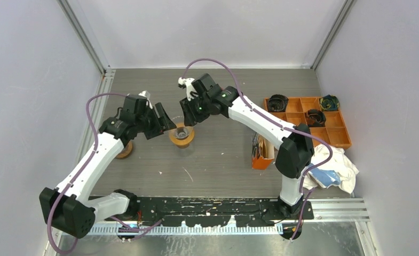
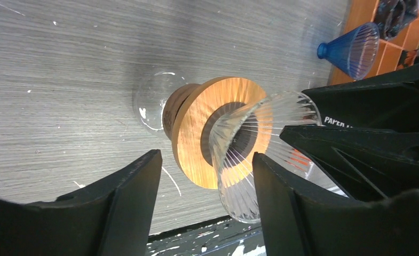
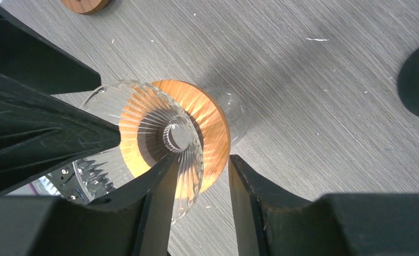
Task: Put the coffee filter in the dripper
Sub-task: Place the coffee dripper in the dripper holder, then pick up the coffee filter from the coffee filter holder.
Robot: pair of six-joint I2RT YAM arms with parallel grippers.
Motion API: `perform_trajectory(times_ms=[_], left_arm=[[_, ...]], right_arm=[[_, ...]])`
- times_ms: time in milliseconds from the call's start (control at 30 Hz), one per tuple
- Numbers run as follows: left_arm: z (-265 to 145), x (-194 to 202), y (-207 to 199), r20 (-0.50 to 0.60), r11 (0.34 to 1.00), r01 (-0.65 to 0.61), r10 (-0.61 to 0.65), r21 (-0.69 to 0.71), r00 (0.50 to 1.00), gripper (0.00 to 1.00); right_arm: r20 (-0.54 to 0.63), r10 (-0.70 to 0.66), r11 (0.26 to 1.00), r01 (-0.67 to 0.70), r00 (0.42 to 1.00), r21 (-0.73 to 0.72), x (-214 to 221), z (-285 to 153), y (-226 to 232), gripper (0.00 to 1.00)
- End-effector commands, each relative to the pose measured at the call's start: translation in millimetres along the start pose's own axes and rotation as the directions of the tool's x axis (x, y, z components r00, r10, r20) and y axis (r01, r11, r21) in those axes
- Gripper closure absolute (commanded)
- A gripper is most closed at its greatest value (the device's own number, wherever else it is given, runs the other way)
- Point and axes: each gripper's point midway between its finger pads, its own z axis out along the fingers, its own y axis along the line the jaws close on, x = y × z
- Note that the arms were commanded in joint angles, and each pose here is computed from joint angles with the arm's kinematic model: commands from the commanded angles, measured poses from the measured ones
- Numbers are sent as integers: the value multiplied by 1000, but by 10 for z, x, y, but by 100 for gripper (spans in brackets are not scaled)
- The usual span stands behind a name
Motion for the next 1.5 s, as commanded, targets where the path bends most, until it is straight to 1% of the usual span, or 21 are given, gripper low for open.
perform_trajectory(times_ms=[0,67,300,333,400,533,700,867,900,967,1100,1267,1367,1400,1467], left_arm=[[-296,-251,-136,119,998,-64,60,29,991,32],[-367,-274,-122,139,996,-91,88,20,986,26],[-545,-311,-58,211,981,-196,191,5,959,14],[-577,-314,-51,223,978,-211,204,5,953,13],[-613,-305,-36,236,970,-241,234,5,943,8],[-689,-321,25,276,958,-287,281,-18,919,1],[-816,-397,112,336,937,-342,346,-75,876,1],[-927,-493,233,389,910,-383,414,-157,823,1],[-954,-510,254,403,904,-392,427,-171,809,1],[-987,-540,283,427,893,-406,449,-192,785,1],[-1060,-594,318,489,887,-408,459,-214,742,1],[-1155,-655,323,533,881,-411,471,-236,703,1],[-1197,-713,303,557,879,-410,473,-245,682,1],[-1213,-737,295,567,878,-409,475,-249,673,1],[-1218,-770,295,583,877,-406,475,-256,659,1]], right_arm=[[172,-53,999,54,984,-2,-450,-583,186,52],[189,-57,998,54,980,22,-457,-676,161,49],[231,-55,985,15,971,174,-304,-1037,-116,38],[227,-49,980,4,973,198,-235,-1067,-171,36],[234,-37,970,-21,972,243,-148,-1170,-265,34],[242,-9,941,-74,970,331,61,-1357,-447,30],[249,47,902,-148,967,406,360,-1559,-637,27],[248,137,862,-239,959,446,678,-1698,-826,26],[246,148,856,-248,958,453,735,-1727,-857,26],[249,164,821,-272,955,501,850,-1812,-983,26],[257,218,772,-327,942,545,1038,-1927,-1150,27],[272,291,706,-398,917,586,1235,-2056,-1355,33],[261,340,661,-427,904,617,1407,-2093,-1473,39],[258,354,651,-435,899,623,1451,-2099,-1495,43],[256,373,636,-446,892,630,1522,-2102,-1525,46]])
